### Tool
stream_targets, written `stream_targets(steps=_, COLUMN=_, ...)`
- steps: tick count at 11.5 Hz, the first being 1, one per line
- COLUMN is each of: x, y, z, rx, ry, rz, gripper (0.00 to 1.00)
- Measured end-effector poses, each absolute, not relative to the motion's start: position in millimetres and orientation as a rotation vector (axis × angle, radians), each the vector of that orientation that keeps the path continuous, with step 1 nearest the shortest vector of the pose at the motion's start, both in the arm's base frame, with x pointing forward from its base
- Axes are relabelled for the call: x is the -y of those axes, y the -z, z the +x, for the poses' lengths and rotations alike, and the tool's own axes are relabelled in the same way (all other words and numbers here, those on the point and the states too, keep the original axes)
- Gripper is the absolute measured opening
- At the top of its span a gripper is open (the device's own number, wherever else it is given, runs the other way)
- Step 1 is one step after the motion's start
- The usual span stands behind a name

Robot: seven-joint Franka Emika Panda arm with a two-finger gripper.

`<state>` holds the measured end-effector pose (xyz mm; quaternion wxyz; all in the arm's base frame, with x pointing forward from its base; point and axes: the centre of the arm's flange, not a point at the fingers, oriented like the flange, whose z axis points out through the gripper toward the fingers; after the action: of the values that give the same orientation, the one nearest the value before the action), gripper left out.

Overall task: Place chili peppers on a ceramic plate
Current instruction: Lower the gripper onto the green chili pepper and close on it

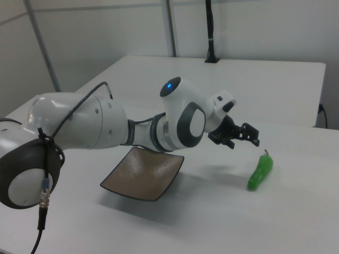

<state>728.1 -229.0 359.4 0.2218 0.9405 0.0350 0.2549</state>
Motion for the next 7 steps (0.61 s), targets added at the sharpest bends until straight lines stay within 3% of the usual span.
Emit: stream_targets(steps=7, x=253, y=-317, z=725, rx=-0.101, ry=-0.804, rz=2.592, gripper=1.00)
